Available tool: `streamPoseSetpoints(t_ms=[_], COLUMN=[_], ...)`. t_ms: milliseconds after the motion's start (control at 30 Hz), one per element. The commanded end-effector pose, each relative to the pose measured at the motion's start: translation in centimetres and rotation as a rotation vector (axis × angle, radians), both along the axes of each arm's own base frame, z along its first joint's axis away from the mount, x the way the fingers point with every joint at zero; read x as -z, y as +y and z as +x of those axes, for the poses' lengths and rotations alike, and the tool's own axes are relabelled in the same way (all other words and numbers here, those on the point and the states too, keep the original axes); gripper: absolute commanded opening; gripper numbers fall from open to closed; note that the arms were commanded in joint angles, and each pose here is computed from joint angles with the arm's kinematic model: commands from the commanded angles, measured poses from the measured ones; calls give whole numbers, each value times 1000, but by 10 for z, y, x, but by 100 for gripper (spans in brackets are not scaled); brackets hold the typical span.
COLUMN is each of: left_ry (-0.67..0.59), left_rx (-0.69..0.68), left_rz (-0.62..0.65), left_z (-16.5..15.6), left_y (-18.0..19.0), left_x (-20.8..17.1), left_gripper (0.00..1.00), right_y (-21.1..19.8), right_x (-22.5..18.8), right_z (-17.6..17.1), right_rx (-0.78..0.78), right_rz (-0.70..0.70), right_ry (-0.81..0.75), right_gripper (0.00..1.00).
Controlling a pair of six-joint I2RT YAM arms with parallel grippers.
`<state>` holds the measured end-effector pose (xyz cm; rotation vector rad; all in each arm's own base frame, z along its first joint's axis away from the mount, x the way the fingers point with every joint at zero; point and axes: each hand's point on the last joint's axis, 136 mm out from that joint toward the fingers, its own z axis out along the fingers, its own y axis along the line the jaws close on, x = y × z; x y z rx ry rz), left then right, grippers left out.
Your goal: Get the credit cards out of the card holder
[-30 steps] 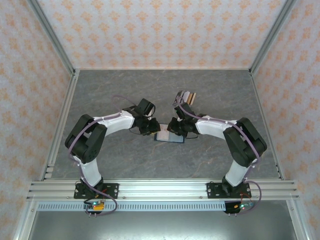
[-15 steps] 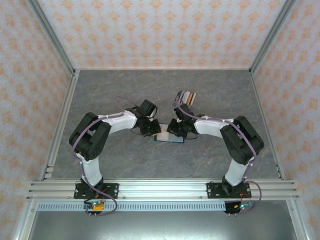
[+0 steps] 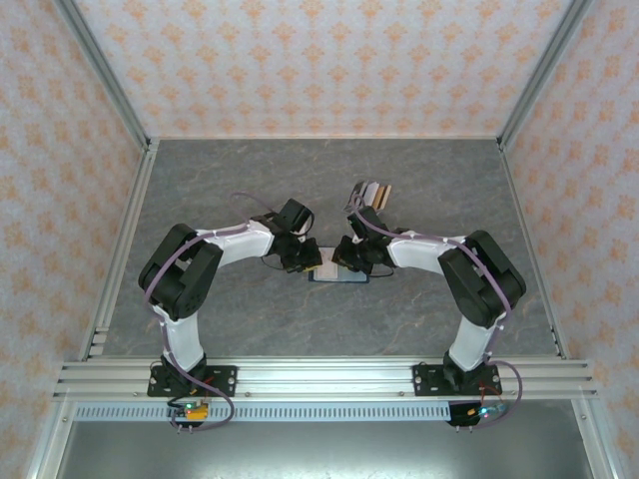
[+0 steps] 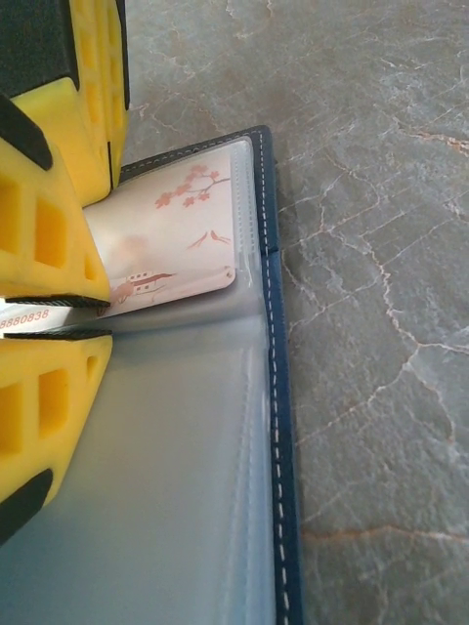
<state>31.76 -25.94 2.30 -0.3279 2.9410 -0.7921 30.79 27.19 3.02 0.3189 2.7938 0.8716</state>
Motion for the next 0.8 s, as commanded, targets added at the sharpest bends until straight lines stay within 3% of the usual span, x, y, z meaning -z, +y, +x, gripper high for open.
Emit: streamPoseSetpoints(t_ms=[0, 400, 567, 767], left_ry=[46, 47, 68, 78], left_rx=[9, -1, -32, -49], left_rz=[10, 11, -103, -90], left_z=[-11, -12, -11, -14], left_y=[-1, 4, -1, 8], left_x=[17, 18, 20, 23], left_gripper=[15, 14, 15, 15], right_y=[17, 27, 29, 25], right_x=[-2, -30, -35, -34], right_z=[-5, -10, -12, -9], right_rx=[-75, -157, -159, -134], right_rz=[72, 163, 192, 193], right_ry=[-11, -93, -100, -119], right_gripper=[17, 17, 17, 17])
